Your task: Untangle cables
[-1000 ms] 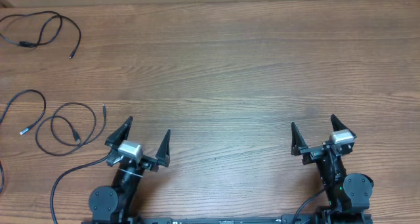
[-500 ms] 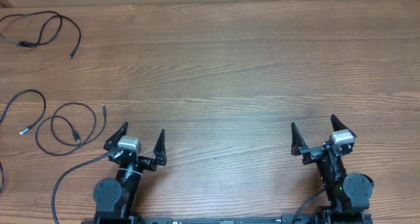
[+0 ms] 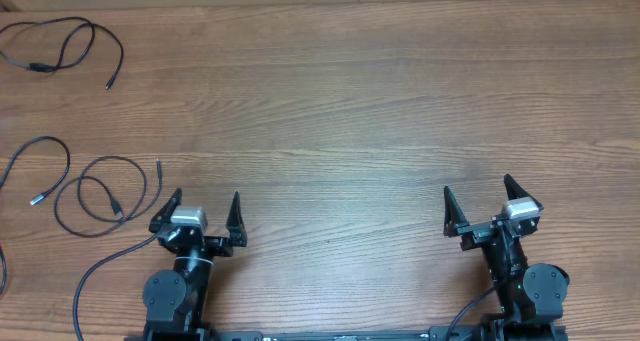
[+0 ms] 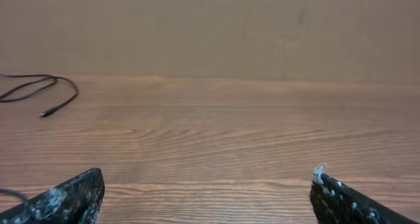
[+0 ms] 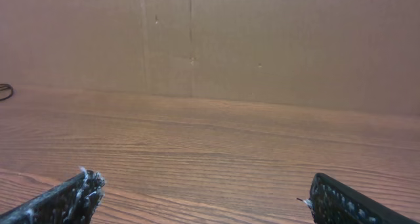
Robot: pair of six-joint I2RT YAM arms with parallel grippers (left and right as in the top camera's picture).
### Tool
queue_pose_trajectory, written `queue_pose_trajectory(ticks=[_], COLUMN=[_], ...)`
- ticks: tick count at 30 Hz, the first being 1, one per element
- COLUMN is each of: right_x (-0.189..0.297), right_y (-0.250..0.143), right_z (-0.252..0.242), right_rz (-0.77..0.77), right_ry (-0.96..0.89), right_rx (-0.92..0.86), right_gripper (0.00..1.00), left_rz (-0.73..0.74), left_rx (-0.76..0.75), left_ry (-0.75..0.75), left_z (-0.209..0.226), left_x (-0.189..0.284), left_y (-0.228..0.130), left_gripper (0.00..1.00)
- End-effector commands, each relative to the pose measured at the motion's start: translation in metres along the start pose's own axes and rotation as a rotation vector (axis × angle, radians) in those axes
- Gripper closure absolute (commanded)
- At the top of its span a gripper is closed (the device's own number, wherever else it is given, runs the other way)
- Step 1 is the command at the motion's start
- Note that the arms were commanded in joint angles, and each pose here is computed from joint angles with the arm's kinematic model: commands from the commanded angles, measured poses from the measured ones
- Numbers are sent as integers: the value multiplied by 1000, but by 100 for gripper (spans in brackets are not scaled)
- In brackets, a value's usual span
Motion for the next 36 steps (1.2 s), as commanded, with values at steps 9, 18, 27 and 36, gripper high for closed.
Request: queue_pose_trajectory(ticks=[9, 18, 27, 36], right_x=[0, 0, 0, 0], right_y=[-2, -2, -2, -2], right_z=[0, 0, 0, 0], right_rz=[-2, -2, -2, -2], right_ry=[-2, -2, -2, -2], right_rx=[2, 2, 2, 2], right_gripper=[0, 0, 0, 0], left_rz=[8, 4, 4, 4], left_rx=[-15, -33, -33, -33], left_ry=[94, 59, 59, 59], left_z=[12, 8, 8, 8], left_x=[1, 1, 1, 1], left_y=[-2, -1, -1, -1], left_gripper=[1, 1, 1, 1])
Point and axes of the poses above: each gripper's point midway between its finger pads, its own x axis back along the fingers, its own z axis along the line the jaws close on, y = z × x, the point moved 6 cm from there along x, back along the fingers, and after that the axes turned 11 degrees about -x, right-handed, at the moved point
